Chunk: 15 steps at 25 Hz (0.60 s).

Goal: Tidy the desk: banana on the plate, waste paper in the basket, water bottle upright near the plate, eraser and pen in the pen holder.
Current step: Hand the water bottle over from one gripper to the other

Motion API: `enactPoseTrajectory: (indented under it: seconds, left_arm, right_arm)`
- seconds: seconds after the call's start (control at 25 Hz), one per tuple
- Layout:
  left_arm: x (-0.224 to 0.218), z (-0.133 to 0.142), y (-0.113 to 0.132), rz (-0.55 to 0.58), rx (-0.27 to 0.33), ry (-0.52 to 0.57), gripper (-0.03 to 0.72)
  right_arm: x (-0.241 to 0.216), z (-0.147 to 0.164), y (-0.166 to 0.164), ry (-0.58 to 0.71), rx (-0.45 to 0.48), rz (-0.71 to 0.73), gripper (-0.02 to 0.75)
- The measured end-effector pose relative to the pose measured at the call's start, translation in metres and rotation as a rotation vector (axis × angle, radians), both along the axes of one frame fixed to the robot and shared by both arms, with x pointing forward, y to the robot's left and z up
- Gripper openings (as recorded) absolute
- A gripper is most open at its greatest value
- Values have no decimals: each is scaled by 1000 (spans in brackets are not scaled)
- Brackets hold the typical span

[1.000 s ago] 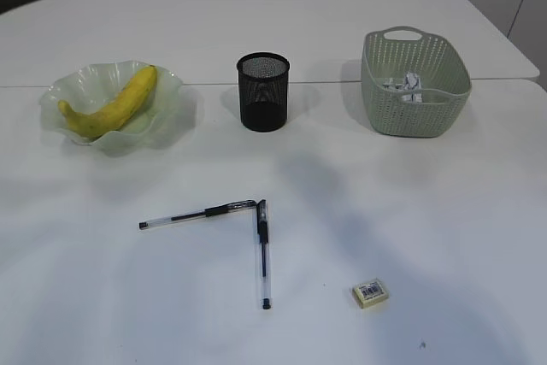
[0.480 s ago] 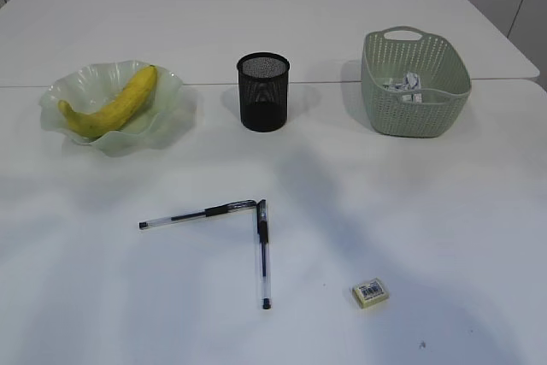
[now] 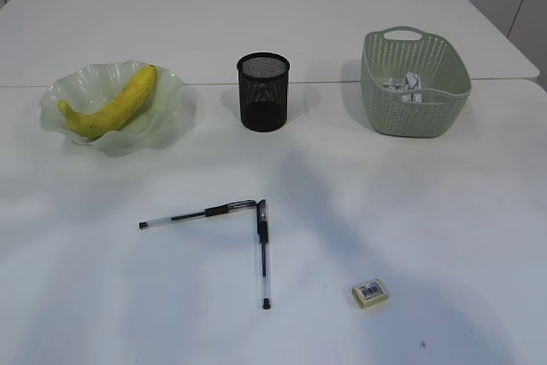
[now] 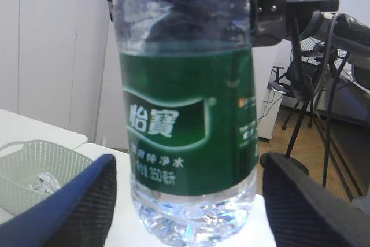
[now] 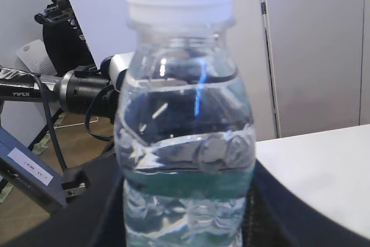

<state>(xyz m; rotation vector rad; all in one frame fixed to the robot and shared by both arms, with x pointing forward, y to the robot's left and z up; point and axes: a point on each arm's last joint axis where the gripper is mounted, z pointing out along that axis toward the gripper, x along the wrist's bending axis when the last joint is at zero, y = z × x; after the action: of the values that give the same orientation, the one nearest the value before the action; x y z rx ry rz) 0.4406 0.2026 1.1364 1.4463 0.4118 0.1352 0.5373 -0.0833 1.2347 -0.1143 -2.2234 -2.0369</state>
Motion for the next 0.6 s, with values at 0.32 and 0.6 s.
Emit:
enactPoseTrajectory:
  seconds: [0.32, 0.6]
  left_arm:
    - [0, 0, 0, 3, 1, 1, 558]
    - [0, 0, 0, 3, -1, 4, 559]
  right_arm:
    - [-4, 0, 6, 4, 0, 20, 350]
    - [-7, 0, 11, 1, -4, 23, 350]
